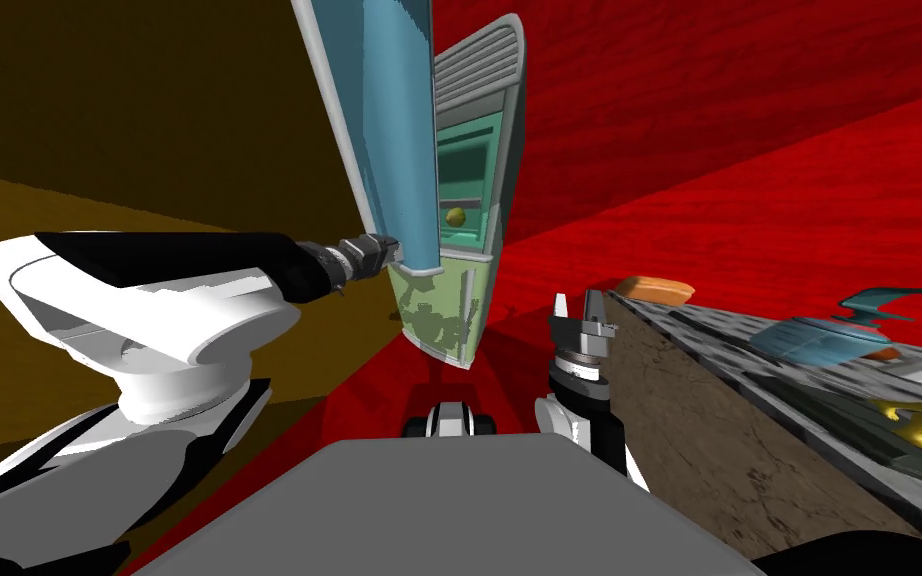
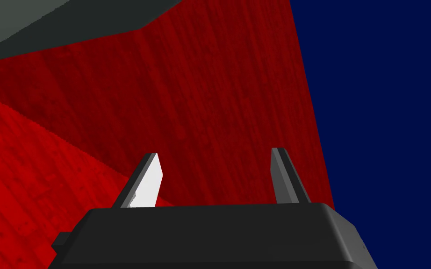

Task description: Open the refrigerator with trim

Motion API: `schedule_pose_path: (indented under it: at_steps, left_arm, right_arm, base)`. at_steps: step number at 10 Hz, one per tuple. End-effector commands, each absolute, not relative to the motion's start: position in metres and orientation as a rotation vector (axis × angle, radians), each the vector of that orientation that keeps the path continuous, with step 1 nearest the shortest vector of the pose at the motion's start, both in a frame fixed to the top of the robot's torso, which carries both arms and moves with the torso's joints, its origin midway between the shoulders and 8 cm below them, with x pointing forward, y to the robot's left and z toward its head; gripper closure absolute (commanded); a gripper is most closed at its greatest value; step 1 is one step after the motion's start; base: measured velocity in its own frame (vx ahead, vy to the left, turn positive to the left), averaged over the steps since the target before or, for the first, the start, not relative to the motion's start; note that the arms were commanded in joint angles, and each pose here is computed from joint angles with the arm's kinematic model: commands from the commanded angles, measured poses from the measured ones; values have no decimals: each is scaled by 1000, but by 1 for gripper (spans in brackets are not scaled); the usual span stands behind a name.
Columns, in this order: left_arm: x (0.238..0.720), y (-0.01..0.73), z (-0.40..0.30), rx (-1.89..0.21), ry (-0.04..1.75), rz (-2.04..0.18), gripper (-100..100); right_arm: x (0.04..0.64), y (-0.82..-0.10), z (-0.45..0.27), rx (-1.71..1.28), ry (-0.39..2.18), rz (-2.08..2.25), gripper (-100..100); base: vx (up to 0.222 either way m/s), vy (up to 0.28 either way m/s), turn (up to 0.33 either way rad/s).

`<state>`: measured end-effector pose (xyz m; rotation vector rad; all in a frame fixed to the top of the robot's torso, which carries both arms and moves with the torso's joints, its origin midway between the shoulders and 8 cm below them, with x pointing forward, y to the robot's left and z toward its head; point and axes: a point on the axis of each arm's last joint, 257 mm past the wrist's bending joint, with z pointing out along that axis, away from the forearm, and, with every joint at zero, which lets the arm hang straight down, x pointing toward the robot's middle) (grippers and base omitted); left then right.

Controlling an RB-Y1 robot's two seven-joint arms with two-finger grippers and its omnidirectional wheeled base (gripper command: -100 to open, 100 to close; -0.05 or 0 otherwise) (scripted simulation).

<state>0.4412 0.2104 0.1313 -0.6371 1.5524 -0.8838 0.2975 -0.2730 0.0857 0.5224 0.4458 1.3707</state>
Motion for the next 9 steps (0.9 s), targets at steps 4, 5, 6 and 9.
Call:
schedule_pose_path:
  at_steps: [4,5,6,9]
  left_arm:
    - [438,185,142,-555,1564,-963,100]
    - [438,185,142,-555,1564,-963,100]
    - [437,177,144,-535,1573,-985,100]
    - [435,169,145,-514,1580,-1007,100]
  right_arm:
    - [297,-273,86,522,446,1371,0]
    - [297,-273,86,522,446,1371,0]
    - [297,-273,86,523,446,1370,0]
    - [297,-273,86,523,446,1370,0]
  base:
    - [-94,295,-71]
    - [-64,300,-45]
    - [-47,280,-46]
    - [-53,251,-49]
